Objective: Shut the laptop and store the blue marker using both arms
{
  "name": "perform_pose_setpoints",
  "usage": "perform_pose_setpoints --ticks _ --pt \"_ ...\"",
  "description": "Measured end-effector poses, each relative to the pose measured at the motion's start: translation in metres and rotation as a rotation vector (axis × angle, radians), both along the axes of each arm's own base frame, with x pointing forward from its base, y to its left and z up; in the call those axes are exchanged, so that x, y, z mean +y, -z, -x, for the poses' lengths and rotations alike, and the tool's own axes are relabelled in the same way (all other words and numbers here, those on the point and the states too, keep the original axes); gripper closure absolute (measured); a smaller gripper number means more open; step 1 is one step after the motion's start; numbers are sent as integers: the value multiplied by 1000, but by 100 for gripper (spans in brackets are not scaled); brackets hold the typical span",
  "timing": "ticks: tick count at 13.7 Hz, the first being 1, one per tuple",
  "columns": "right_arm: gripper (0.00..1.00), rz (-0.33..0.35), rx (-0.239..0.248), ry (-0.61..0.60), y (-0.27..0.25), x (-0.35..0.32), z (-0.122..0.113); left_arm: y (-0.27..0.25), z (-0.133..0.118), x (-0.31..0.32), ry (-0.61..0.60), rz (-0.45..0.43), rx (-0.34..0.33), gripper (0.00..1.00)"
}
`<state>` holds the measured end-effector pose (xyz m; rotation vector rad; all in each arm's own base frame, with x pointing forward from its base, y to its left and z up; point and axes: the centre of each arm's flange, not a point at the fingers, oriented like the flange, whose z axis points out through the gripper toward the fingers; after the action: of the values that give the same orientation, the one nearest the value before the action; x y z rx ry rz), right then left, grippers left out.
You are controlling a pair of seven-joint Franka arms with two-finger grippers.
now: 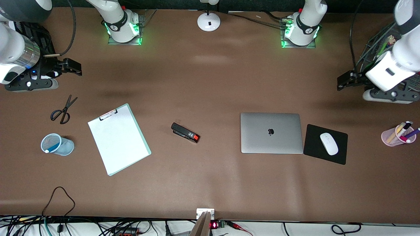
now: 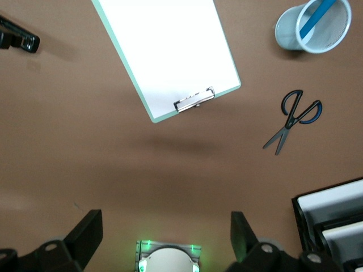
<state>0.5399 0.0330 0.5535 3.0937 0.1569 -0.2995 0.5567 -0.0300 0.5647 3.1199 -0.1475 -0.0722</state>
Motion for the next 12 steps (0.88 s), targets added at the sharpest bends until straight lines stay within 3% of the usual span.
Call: perform_pose_setpoints --ticks 2,5,10,12 --pt "0 -2 -38 33 -12 -18 -7 -4 1 -2 30 3 -39 0" --pt "0 -3 -97 72 -34 -40 -25 -4 0 4 36 4 -47 0" --pt "0 -6 -98 68 -31 -37 -32 -3 0 9 28 2 -43 0" --pt "0 -7 -121 67 -29 -37 -34 -4 0 8 29 2 -43 0"
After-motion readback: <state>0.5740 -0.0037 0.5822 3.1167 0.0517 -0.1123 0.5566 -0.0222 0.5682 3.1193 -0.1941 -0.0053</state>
